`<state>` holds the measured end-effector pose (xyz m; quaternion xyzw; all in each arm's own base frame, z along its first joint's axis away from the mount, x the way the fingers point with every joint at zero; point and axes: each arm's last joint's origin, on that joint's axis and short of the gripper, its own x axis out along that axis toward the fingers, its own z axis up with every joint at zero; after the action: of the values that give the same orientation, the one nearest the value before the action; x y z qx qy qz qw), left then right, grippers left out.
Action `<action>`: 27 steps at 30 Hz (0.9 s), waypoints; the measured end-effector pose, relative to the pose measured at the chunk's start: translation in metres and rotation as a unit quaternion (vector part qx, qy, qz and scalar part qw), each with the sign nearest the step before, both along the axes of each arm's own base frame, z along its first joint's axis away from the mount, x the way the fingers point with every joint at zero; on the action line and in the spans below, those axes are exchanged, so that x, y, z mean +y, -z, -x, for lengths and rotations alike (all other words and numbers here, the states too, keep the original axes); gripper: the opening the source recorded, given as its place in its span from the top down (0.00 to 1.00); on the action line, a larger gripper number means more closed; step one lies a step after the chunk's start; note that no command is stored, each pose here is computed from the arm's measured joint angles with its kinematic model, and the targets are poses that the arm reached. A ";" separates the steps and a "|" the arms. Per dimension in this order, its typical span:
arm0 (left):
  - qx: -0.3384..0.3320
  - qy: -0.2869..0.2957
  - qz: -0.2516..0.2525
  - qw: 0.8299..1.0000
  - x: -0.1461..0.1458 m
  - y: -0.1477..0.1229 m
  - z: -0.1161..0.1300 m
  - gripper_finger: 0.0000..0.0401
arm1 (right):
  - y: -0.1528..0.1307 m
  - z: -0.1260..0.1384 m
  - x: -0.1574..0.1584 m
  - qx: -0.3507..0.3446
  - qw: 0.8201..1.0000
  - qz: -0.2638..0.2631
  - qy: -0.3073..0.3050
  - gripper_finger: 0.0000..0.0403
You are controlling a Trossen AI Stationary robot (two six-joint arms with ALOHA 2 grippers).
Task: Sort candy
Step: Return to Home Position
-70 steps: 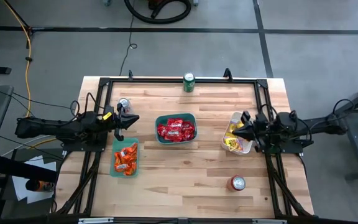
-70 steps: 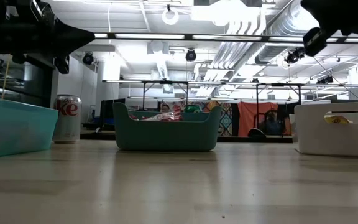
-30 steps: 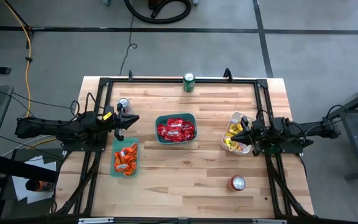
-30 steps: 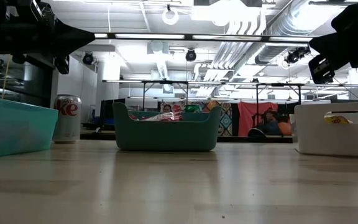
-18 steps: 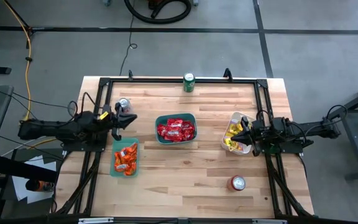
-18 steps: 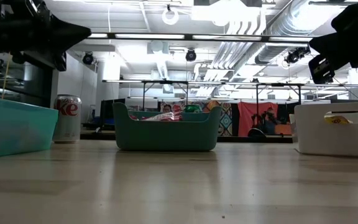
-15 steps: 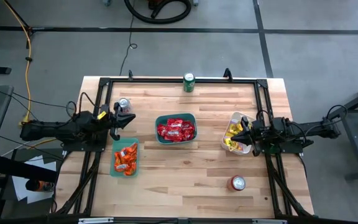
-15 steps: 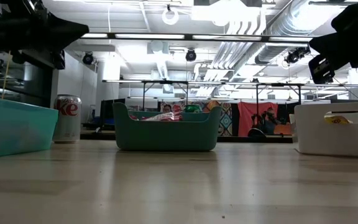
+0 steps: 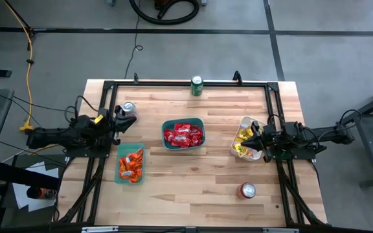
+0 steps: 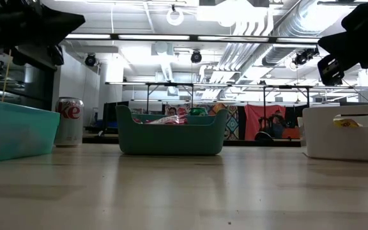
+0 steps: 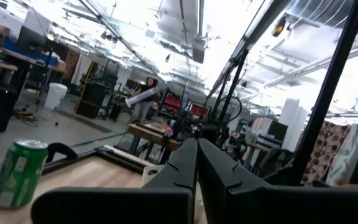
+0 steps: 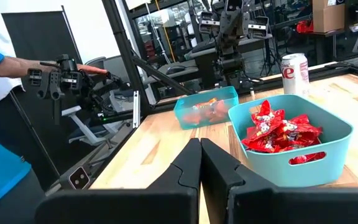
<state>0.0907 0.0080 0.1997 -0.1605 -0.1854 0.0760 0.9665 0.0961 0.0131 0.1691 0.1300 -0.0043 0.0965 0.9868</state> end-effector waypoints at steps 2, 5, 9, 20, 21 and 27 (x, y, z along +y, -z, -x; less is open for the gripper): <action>0.000 0.000 0.000 1.000 0.000 0.000 0.000 1.00 | 0.000 0.000 0.000 0.000 1.000 0.000 0.000 1.00; 0.006 0.000 0.000 1.000 0.000 0.001 0.000 1.00 | 0.000 0.000 0.000 0.000 1.000 0.000 0.000 1.00; 0.006 0.000 0.000 1.000 0.000 0.001 0.000 1.00 | 0.000 0.000 0.000 -0.001 1.000 0.000 0.000 1.00; 0.022 0.007 0.001 1.000 -0.001 0.004 -0.002 1.00 | 0.001 -0.001 0.000 0.006 1.000 0.001 0.000 1.00; 0.020 0.007 0.001 1.000 -0.001 0.004 -0.002 1.00 | 0.001 -0.001 0.000 0.006 1.000 0.001 0.000 1.00; 0.022 0.007 0.001 1.000 -0.001 0.005 -0.002 1.00 | 0.001 -0.001 0.000 0.006 1.000 0.001 0.000 1.00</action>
<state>0.0929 0.0069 0.1951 -0.1607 -0.1625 0.0734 0.9708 0.0970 0.0132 0.1681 0.1300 0.0019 0.0958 0.9869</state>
